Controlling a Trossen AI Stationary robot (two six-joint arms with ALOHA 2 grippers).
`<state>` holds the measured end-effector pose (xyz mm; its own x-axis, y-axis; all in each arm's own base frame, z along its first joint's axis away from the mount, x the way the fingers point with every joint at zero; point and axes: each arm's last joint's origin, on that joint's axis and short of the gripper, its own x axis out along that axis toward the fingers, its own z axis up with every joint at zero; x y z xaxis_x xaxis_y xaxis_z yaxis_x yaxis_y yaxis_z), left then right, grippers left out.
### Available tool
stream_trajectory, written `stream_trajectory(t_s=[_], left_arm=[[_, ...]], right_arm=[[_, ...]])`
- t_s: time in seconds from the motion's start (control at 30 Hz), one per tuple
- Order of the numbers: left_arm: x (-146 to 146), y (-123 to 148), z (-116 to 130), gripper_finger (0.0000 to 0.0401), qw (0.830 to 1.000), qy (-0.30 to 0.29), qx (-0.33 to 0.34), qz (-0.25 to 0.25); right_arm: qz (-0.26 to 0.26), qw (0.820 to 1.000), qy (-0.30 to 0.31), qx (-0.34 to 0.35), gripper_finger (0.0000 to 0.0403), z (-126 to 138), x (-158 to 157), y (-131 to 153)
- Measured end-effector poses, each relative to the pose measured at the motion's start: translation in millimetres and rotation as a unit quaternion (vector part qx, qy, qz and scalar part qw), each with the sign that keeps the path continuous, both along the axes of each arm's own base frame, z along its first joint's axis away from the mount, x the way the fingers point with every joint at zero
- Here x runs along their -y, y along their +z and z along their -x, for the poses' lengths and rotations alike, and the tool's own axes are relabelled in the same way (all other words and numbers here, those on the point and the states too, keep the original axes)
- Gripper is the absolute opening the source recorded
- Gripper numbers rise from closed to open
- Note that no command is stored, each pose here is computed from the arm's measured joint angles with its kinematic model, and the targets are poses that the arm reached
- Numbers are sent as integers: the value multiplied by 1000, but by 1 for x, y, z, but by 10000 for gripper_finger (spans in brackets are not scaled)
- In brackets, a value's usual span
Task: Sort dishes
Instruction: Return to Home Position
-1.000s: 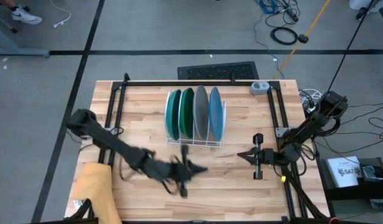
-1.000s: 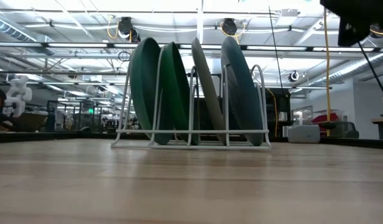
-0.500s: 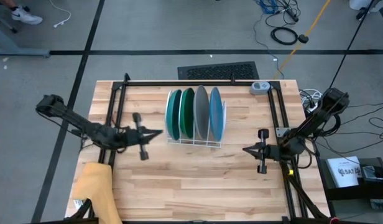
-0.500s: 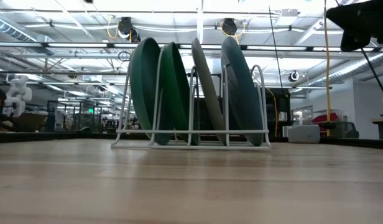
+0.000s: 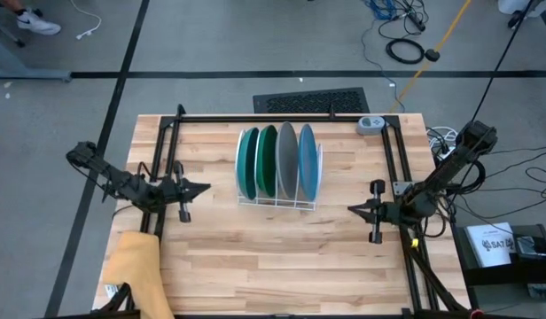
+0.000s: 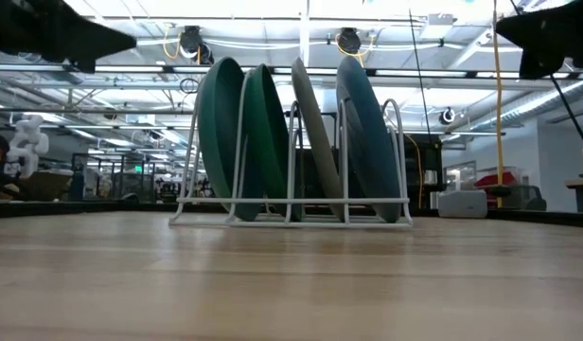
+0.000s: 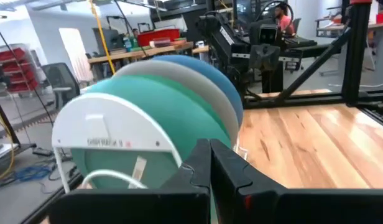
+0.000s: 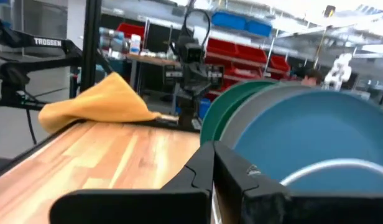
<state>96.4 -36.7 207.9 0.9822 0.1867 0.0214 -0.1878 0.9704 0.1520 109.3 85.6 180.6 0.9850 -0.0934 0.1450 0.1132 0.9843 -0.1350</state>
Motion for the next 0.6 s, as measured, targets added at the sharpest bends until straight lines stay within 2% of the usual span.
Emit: stream_trajectory(t_s=[0.27, 0.6], left_arm=[[-7, -16, 12, 0, 1000, 3, 5, 11], [-10, -26, 16, 0, 1000, 16, -24, 8]], right_arm=[[-31, 999, -20, -37, 0, -2, 9, -8], [-4, 998, -43, -45, 0, 2, 23, -5]])
